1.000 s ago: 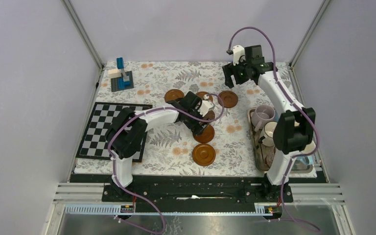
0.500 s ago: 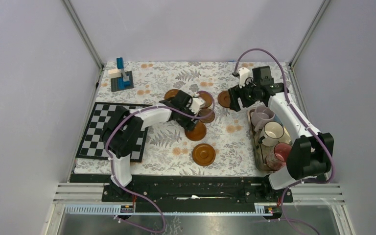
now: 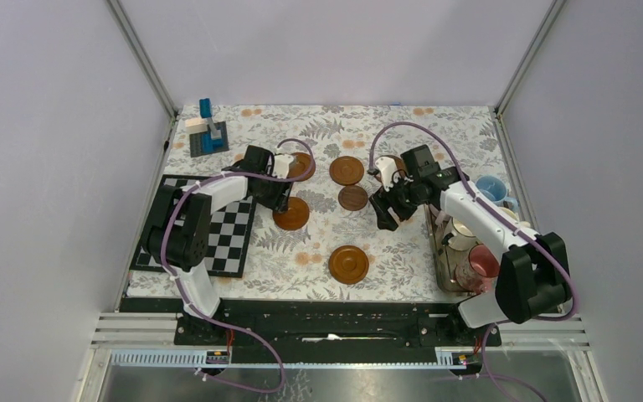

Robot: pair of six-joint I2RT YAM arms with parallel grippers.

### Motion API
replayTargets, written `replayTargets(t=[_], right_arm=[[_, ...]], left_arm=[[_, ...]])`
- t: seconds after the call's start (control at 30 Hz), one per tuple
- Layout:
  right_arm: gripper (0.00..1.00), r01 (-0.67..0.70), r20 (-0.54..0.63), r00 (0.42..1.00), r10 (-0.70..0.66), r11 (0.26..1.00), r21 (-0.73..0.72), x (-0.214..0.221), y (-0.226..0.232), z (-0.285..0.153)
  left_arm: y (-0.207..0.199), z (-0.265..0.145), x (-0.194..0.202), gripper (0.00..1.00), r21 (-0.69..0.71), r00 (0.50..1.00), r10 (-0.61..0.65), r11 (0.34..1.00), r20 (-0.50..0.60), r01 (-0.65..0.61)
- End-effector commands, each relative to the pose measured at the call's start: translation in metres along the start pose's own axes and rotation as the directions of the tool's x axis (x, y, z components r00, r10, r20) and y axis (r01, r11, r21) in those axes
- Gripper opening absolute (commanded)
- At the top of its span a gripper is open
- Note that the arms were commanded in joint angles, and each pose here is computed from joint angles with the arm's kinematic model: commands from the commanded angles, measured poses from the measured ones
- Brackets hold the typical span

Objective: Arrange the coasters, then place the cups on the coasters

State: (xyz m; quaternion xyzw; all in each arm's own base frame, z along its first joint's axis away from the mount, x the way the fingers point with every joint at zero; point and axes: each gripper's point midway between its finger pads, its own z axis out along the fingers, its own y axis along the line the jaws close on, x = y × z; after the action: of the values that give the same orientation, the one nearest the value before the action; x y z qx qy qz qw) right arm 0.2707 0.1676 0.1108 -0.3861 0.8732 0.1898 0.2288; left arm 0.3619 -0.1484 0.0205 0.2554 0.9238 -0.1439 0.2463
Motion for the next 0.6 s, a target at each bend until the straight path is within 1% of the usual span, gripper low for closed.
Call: replayTargets(t=[0.0,0.13,0.3,0.37,0.47,0.57], right_arm=[[0.77,0.052,0.032,0.998,-0.052,0.999,0.013,-0.006,0.007,0.003],[0.77,0.090,0.007,0.996,-0.090,0.996,0.022,0.003,0.015,0.014],[0.78,0.139,-0.029,0.990,-0.139,0.990,0.019,0.010,0.023,0.023],[0.78,0.163,-0.044,0.986,-0.163,0.986,0.017,0.013,0.028,0.027],[0.78,0.207,-0.057,0.977,-0.206,0.978,0.016,0.015,0.036,0.035],[0.79,0.248,-0.069,0.967,-0.246,0.968,0.020,0.014,0.043,0.044]], left_arm=[[0.004,0.003,0.021,0.49,0.003,0.998,-0.034,0.999,-0.055,0.034],[0.013,0.007,0.012,0.49,-0.033,0.998,-0.054,0.998,-0.042,0.053],[0.009,0.009,0.005,0.48,-0.006,0.998,-0.056,0.998,-0.033,0.056],[0.007,0.009,0.006,0.49,0.003,0.998,-0.057,0.998,-0.035,0.057],[0.006,0.002,-0.001,0.58,0.008,0.997,-0.068,0.998,-0.025,0.068],[-0.001,-0.017,-0.022,0.69,0.047,0.995,-0.095,0.994,0.025,0.094]])
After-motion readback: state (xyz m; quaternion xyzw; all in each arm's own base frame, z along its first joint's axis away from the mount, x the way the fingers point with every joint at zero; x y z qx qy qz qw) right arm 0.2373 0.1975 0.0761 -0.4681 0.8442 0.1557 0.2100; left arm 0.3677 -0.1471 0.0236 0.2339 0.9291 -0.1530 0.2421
